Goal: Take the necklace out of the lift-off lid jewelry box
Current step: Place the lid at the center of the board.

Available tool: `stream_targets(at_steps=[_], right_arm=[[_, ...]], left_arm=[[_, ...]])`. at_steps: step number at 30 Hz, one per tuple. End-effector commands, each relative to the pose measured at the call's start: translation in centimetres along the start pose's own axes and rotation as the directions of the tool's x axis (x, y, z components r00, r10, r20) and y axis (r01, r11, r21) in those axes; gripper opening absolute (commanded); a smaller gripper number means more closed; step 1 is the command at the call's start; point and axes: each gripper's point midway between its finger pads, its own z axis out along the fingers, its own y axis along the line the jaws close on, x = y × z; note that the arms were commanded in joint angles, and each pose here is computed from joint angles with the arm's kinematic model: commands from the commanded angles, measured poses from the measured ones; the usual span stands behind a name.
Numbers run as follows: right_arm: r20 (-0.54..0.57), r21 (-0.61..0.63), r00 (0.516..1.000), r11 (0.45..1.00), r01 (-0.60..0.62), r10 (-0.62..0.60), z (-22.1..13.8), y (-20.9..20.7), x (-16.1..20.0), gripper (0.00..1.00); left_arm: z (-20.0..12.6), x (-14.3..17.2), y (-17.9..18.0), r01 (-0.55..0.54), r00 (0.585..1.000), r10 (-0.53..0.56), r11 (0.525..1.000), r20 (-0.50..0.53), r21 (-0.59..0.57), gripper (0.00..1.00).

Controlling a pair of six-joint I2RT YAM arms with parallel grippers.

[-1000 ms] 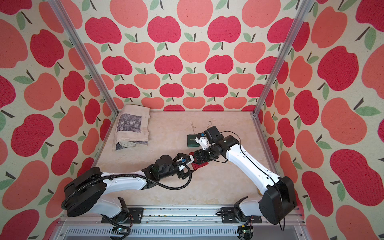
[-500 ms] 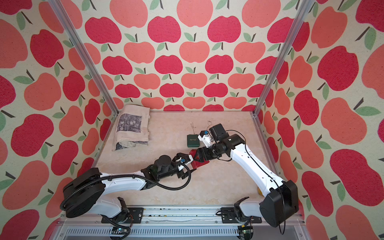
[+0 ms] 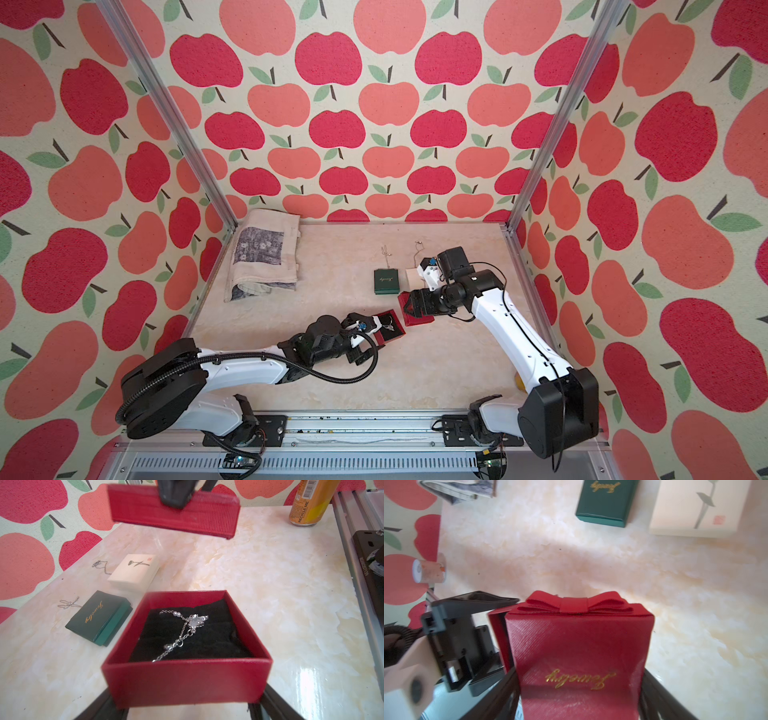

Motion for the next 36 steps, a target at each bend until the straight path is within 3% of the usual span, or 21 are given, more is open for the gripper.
stream_targets(at_steps=[1,7,13,16,21,23,31,33,36], right_arm=[[-0.030,0.102,0.996,0.991,-0.083,0.086,1.9,-3.3,1.3,0.79],[-0.083,0.191,0.982,0.969,-0.154,0.172,6.2,-6.5,3.8,0.80],[-0.130,0.250,0.974,0.957,-0.150,0.186,8.7,-7.6,5.3,0.86],[-0.129,0.278,0.976,0.951,-0.134,0.176,8.5,-7.8,5.2,0.93],[-0.080,0.289,0.987,0.951,-0.109,0.138,6.4,-7.1,3.8,0.95],[-0.054,0.270,0.993,0.959,-0.091,0.109,5.4,-6.2,3.1,0.93],[0.082,-0.011,0.996,1.000,0.021,-0.020,1.9,1.9,0.2,0.79],[0.091,-0.064,0.995,0.997,0.037,-0.031,1.6,3.4,0.0,0.72],[0.100,-0.101,0.993,0.993,0.066,-0.056,1.7,5.0,-0.1,0.51]], left_arm=[[-1.0,0.3,0.6,0.041,0.999,-0.041,0.999,0.002,-0.036,0.73],[-2.0,0.8,0.8,0.067,0.998,-0.067,0.996,0.001,-0.063,0.73],[-2.2,1.2,0.8,0.082,0.997,-0.083,0.994,-0.006,-0.067,0.72],[-2.3,1.2,0.8,0.082,0.997,-0.082,0.994,-0.006,-0.068,0.73],[-2.4,1.0,0.9,0.081,0.997,-0.081,0.994,-0.001,-0.070,0.73],[-2.4,1.0,0.9,0.081,0.997,-0.081,0.994,0.001,-0.068,0.73],[-2.4,0.6,0.8,0.082,0.997,-0.081,0.995,0.010,-0.062,0.72],[-2.4,0.4,0.8,0.080,0.997,-0.079,0.995,0.016,-0.060,0.73],[-2.4,0.2,0.8,0.080,0.997,-0.080,0.995,0.018,-0.058,0.73]])
